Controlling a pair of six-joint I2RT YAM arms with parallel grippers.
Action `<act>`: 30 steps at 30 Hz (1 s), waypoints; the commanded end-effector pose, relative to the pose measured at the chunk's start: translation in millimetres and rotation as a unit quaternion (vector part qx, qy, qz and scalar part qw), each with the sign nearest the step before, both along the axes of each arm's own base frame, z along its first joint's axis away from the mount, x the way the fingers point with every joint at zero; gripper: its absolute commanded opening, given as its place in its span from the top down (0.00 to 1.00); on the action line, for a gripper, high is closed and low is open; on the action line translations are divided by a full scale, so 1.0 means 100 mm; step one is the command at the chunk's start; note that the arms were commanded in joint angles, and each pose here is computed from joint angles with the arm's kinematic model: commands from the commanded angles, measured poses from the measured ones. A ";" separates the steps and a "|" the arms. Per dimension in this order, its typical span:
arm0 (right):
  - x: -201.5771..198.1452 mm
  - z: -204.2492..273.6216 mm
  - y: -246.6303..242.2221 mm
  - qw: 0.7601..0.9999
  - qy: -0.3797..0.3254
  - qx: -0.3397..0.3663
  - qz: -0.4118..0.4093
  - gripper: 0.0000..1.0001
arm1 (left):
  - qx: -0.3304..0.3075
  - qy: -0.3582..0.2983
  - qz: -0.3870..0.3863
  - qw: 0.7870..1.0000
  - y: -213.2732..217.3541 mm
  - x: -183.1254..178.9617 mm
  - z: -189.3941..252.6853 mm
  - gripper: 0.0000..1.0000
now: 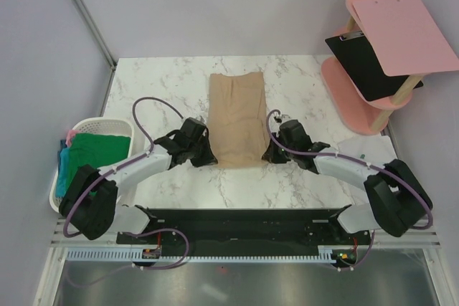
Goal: Fold and stack the t-shirts
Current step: Grab one side of the 2/3 rectangular tshirt with both arms, then fold the long partially folded tshirt into a neat square
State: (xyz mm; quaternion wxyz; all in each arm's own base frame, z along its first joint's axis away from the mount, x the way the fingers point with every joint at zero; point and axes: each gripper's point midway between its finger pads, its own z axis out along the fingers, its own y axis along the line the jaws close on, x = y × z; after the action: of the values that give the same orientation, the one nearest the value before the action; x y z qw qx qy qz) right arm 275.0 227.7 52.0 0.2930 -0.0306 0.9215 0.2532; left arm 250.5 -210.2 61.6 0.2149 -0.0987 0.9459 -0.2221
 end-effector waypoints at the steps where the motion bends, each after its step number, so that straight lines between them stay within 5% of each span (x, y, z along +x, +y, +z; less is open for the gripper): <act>1: -0.38 0.00 -0.09 1.000 0.026 0.007 0.014 1.00 | 0.000 0.021 -0.011 1.000 -0.10 -0.34 0.08 0.98; 7: -0.41 0.35 -0.23 1.000 -0.018 0.000 0.005 1.00 | 0.005 -0.013 -0.026 1.000 -0.19 -0.25 0.49 0.98; 19: 0.63 1.21 0.02 0.987 -0.149 -0.057 -0.008 1.00 | 0.025 -0.108 -0.034 0.993 -0.30 0.69 1.40 0.98; 30: 1.63 1.27 0.20 0.981 -0.174 -0.081 -0.028 1.00 | 0.013 -0.096 -0.065 0.993 -0.31 1.58 1.36 0.98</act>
State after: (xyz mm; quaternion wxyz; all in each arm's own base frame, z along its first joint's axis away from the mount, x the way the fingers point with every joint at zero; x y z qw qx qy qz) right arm 401.8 248.3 152.1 0.4071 -0.0736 0.8949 0.1673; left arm 389.0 -235.3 186.8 0.2877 -0.0553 0.9334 -0.2073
